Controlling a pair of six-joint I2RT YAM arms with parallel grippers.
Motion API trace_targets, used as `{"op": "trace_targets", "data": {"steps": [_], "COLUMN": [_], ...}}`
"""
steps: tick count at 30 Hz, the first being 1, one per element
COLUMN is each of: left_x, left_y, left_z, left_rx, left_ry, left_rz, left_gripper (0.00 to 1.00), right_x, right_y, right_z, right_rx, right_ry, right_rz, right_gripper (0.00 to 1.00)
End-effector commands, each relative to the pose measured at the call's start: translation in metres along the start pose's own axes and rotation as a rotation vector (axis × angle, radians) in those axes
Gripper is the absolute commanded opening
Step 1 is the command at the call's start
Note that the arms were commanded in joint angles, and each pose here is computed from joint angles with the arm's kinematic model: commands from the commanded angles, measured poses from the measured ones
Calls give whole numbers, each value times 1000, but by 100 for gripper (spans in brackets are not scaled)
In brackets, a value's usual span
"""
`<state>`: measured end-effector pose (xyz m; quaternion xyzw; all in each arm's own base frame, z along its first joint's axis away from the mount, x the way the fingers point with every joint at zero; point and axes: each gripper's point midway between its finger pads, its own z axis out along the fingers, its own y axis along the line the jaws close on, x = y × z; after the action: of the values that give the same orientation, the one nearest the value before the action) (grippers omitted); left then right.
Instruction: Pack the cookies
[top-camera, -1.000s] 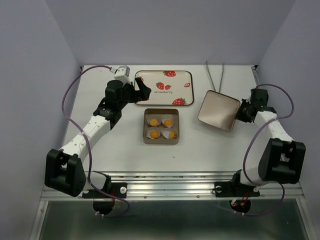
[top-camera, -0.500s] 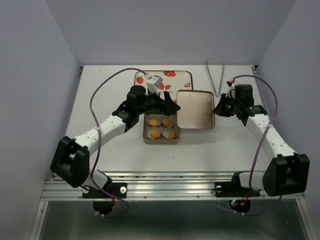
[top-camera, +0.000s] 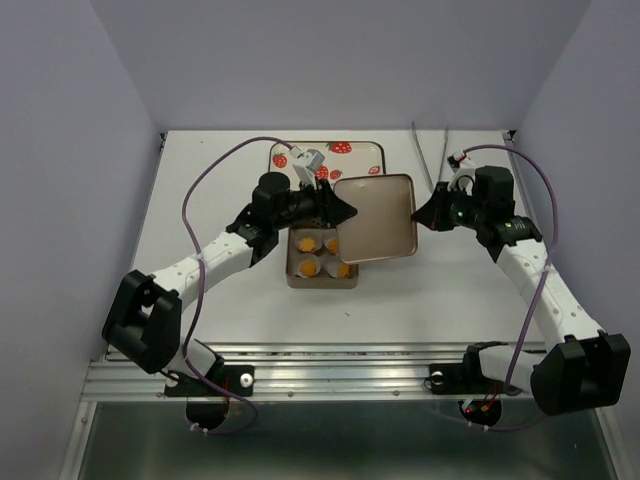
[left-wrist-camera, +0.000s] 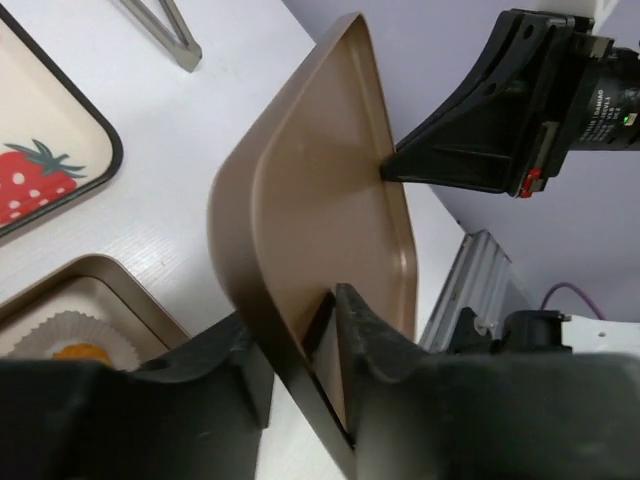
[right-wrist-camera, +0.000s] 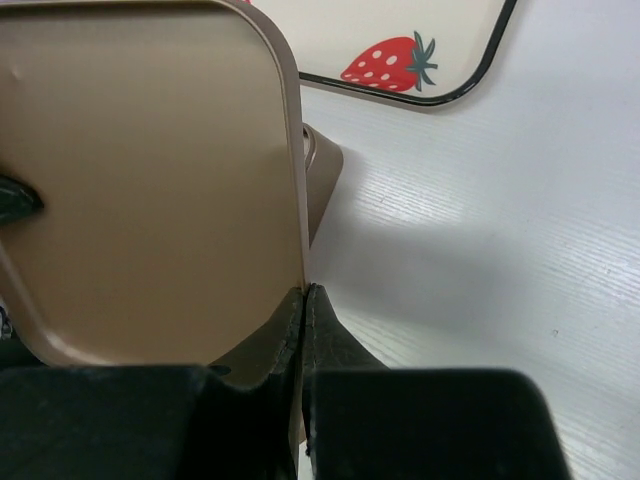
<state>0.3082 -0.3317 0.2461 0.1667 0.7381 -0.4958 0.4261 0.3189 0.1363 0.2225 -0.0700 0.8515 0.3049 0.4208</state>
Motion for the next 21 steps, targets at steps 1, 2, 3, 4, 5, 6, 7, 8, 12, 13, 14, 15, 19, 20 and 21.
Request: {"op": "trace_targets", "data": {"steps": [1,2,3,4,5,6,7,8,12,13,14,15,19,20,21], "left_x": [-21,-22,-25,-27,-31,-30,-34,-36,-62,-64,-69,-73,-82,-80,-80], "left_y": [-28,-30,-30,-31,-26,-24,-25,-23,-2,1,3,2,11,17,22], "left_z": [-12,-13,-15,-16,-17,-18,-21,-22,-35,-37,-40,-42,-46,-48,-52], "left_rx": [94,97,87,80,52,34,23,3,-220,-247,-263,-267,-302,-314,-293], "left_ry": [-73,-78,-91,-99,-118,-116,-129,-139,-198,-196,-200,-203,-154,-126,-93], "left_rz": [36,34,24,15,3,-10,-23,-35,-139,-157,-171,-207,-366,-420,-473], "left_gripper": [31,17,12,0,0,0,0,0,0,0,0,0,0,0,0], "right_x": [-25,-26,-25,-24,-27,-27,-30,-30,-53,-59,-67,-71,-74,-74,-71], "right_y": [21,19,18,21,25,24,27,34,40,44,48,51,96,106,112], "right_z": [-4,-3,1,3,5,9,11,14,13,8,5,3,-3,-3,-1], "right_rx": [-66,-55,-43,-46,-54,-39,-36,-41,55,64,65,62,-59,-82,-101], "right_ry": [-75,-74,-66,-60,-62,-58,-61,-60,-131,-160,-195,-211,-258,-271,-270], "right_rz": [-76,-81,-84,-93,-110,-129,-149,-174,-345,-379,-437,-508,-762,-819,-916], "right_gripper": [1,2,8,20,27,35,48,53,75,78,80,84,100,100,100]}}
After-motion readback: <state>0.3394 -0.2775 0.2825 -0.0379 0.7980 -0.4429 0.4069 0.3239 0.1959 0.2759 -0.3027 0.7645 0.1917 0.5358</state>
